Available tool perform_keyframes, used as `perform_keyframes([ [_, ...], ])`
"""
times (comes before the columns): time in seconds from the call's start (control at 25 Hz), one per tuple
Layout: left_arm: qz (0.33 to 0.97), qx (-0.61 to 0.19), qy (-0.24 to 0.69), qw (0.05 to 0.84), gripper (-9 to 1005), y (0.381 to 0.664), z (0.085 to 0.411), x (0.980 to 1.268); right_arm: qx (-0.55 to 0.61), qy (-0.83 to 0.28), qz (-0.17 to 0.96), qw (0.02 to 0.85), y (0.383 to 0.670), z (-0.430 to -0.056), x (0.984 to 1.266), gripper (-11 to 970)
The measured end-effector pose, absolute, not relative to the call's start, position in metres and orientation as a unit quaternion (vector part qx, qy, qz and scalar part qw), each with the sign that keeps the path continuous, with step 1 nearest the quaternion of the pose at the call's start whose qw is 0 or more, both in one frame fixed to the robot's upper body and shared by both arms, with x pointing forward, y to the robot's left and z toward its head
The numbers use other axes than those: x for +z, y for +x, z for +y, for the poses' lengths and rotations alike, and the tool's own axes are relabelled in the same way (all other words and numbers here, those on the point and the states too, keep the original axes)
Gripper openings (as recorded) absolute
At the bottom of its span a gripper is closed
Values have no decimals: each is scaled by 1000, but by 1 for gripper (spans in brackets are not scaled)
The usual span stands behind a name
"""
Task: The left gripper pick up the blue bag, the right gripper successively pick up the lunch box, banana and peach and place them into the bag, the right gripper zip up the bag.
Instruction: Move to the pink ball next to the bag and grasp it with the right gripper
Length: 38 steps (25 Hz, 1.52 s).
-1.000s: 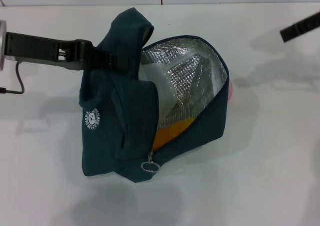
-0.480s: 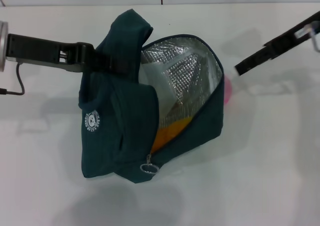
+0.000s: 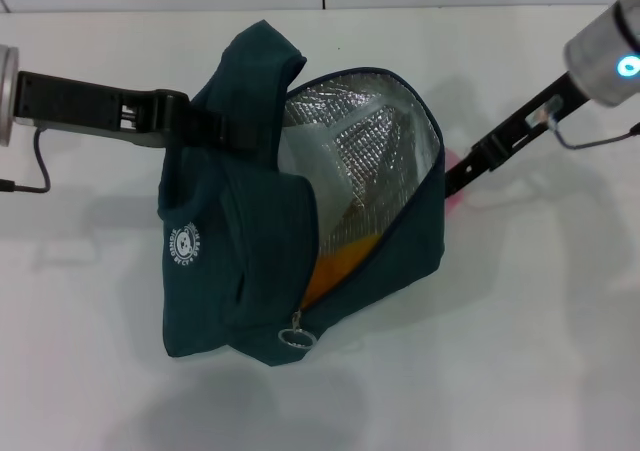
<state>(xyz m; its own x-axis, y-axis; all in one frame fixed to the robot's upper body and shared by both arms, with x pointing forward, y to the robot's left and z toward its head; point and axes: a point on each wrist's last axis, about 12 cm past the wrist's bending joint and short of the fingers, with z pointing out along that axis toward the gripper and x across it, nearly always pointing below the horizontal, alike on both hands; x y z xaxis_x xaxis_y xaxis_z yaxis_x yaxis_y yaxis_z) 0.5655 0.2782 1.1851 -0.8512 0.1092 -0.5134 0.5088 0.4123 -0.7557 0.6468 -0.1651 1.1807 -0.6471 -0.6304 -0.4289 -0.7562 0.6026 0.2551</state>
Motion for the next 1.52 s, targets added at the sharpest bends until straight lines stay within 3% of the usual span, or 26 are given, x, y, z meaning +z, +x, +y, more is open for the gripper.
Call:
perform_keyframes([
  [1.32,815,-506,198,200,41,566,277,1186,144,-429,871,190,654,-142,1154,841],
  [1.52,815,-506,198,201,41,566,277,1186,149,-428,870,195,654,-143,1155,738],
])
